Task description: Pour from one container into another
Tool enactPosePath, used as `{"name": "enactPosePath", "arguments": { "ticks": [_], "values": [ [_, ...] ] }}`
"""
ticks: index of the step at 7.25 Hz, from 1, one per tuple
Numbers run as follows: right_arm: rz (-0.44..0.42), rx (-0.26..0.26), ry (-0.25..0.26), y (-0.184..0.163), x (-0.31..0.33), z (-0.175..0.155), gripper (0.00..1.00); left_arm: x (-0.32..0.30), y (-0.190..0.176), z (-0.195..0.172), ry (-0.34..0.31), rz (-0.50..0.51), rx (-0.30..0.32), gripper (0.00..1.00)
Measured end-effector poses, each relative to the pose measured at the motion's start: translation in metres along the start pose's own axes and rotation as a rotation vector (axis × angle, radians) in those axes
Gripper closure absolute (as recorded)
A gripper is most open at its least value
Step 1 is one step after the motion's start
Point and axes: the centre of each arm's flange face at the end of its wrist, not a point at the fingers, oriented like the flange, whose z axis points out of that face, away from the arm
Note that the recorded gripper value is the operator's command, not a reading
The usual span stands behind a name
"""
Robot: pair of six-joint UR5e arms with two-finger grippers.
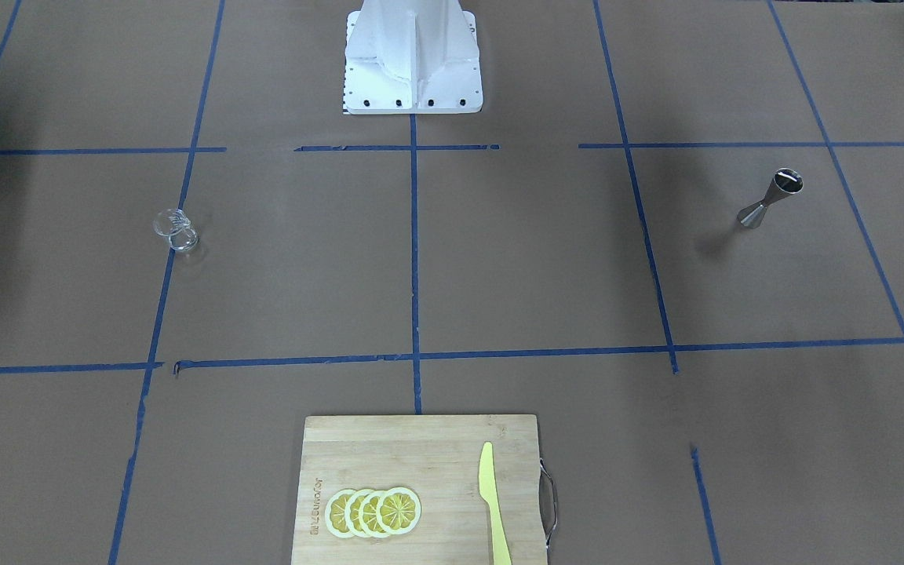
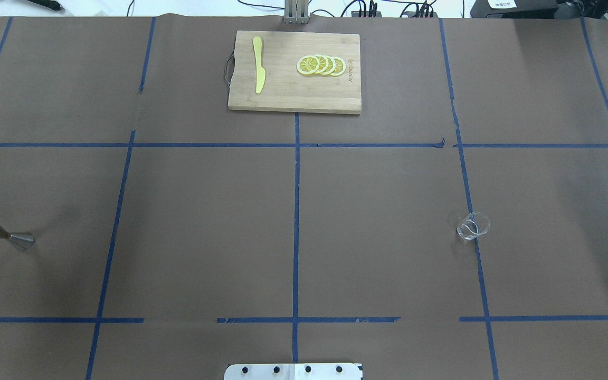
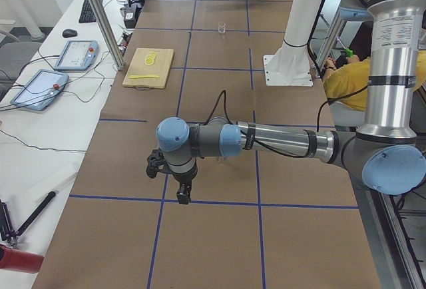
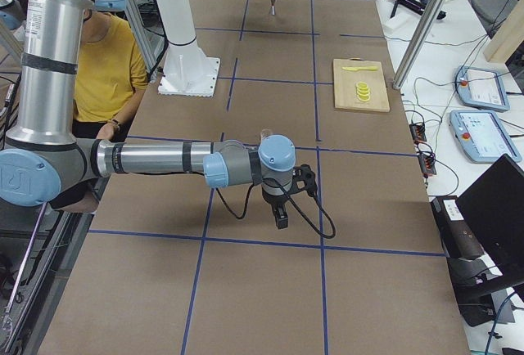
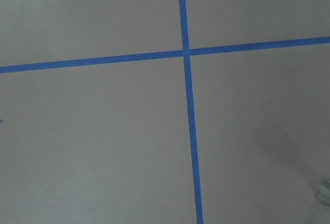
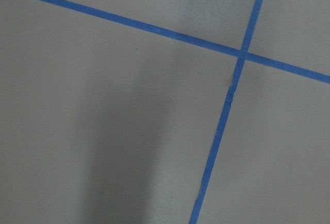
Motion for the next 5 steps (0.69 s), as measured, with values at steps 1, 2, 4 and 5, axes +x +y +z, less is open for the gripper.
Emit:
{"name": "enactPosePath", "arguments": {
  "ticks": [1,2,4,5],
  "values": [
    [0.013,-0.013,-0.001,-0.0003,-0.0045,-0.0045,0.00,0.0000,0.0001,0.0000,0.000,0.001,0.000,0.00],
    [0.025,-0.024,-0.001,0.0001,-0.0085,-0.0090,0.00,-0.0002,0.0003,0.0002,0.000,0.001,0.000,0.00],
    [0.031,-0.031,0.000,0.0007,-0.0109,-0.0116,0.00,0.0005,-0.0004,0.0001,0.000,0.003,0.002,0.00],
    [0.032,-0.031,-0.002,0.0007,-0.0114,-0.0119,0.00,0.0016,-0.0021,-0.0011,-0.001,0.005,0.007,0.00]
  ]
}}
